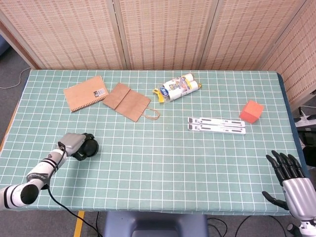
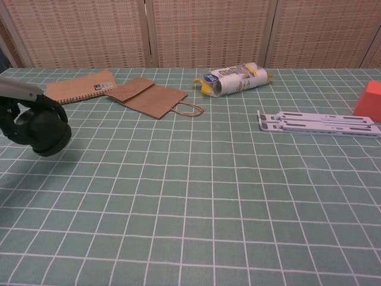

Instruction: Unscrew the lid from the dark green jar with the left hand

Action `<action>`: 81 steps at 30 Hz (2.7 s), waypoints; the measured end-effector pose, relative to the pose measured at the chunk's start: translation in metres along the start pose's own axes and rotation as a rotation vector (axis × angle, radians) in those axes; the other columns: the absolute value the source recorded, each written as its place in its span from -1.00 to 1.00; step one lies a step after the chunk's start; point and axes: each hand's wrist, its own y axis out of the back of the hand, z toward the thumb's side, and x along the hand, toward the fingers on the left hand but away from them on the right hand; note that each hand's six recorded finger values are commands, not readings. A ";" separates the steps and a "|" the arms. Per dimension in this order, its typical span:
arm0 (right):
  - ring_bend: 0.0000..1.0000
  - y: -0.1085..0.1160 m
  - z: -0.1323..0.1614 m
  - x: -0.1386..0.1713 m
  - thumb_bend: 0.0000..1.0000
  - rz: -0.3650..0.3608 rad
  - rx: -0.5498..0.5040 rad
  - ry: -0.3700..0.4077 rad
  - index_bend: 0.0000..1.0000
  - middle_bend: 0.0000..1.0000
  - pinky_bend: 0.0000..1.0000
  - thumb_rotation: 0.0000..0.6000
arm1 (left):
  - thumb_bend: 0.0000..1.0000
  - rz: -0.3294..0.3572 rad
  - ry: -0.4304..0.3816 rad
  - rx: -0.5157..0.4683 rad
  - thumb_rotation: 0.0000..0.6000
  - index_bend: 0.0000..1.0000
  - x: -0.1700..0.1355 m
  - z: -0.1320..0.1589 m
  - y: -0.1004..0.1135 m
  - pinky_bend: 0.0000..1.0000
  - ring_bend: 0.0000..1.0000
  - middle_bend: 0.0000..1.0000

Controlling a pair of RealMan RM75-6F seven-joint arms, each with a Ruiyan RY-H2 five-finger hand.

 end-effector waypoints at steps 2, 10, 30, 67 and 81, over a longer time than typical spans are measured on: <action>-1.00 0.000 0.000 0.000 -0.86 -0.003 -0.001 -0.001 -1.00 -1.00 -1.00 1.00 | -0.17 0.020 0.032 0.093 1.00 0.19 0.001 -0.004 -0.001 0.43 0.13 0.13; -1.00 0.000 0.000 -0.001 -0.86 -0.001 -0.005 0.001 -1.00 -1.00 -1.00 1.00 | -0.17 0.032 0.165 0.310 1.00 0.18 0.003 -0.011 -0.010 0.43 0.16 0.15; -1.00 -0.002 0.001 -0.002 -0.86 0.011 -0.018 0.006 -1.00 -1.00 -1.00 1.00 | -0.17 -0.018 0.144 0.289 1.00 -0.71 0.019 -0.014 -0.045 -0.37 -0.67 -0.64; -1.00 0.001 0.000 0.000 -0.85 0.006 -0.029 0.004 -1.00 -1.00 -1.00 1.00 | -0.17 0.052 0.091 0.227 1.00 -1.00 0.011 -0.008 -0.037 -0.86 -1.00 -1.00; -1.00 0.000 0.003 0.001 -0.85 0.012 -0.031 0.023 -1.00 -1.00 -1.00 1.00 | -0.19 0.093 0.144 0.304 1.00 -0.64 0.005 -0.027 -0.038 -0.77 -1.00 -0.81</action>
